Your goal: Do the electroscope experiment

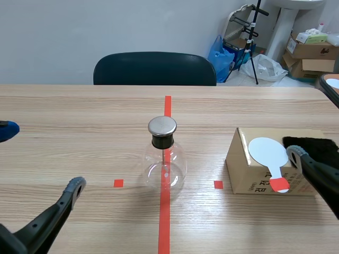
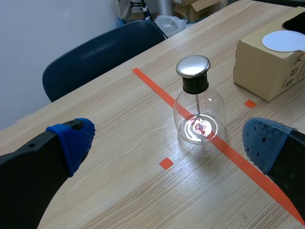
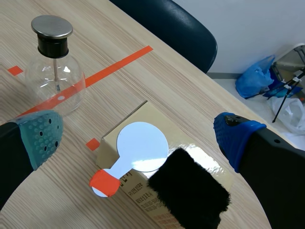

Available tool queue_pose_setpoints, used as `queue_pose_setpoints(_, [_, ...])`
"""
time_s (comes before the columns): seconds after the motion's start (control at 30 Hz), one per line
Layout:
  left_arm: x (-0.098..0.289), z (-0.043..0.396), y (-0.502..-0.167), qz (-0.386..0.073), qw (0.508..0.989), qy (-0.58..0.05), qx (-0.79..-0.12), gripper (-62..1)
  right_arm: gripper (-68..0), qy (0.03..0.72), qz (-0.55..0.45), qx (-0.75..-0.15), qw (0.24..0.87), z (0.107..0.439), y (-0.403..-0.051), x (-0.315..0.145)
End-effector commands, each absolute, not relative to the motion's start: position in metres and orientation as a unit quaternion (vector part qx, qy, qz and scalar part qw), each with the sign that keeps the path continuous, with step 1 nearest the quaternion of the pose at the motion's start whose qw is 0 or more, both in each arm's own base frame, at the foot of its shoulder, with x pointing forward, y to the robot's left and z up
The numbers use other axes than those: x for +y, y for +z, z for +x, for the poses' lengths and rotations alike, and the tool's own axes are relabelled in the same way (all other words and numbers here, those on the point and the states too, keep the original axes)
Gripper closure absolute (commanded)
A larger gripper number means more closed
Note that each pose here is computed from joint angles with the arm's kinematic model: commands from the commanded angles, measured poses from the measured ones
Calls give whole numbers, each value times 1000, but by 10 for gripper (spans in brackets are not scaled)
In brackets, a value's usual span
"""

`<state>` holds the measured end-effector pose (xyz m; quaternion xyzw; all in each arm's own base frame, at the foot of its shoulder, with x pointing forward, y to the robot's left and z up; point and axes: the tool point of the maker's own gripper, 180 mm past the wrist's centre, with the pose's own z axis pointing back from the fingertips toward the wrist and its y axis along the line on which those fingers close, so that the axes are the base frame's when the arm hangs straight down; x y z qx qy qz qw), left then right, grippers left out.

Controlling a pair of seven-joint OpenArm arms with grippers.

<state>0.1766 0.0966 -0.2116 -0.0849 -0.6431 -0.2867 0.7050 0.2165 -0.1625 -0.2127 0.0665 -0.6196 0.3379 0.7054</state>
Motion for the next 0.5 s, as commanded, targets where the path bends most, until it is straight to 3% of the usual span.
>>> queue_pose_setpoints(0.0, [92,177,-203,-95,695,-284,-653,-623,-679,326,67,-625,706,216,-211,-163])
queue_pose_setpoints(0.47, [93,178,-201,-105,702,-262,-653,-623,-679,321,59,-610,722,216,-219,-167])
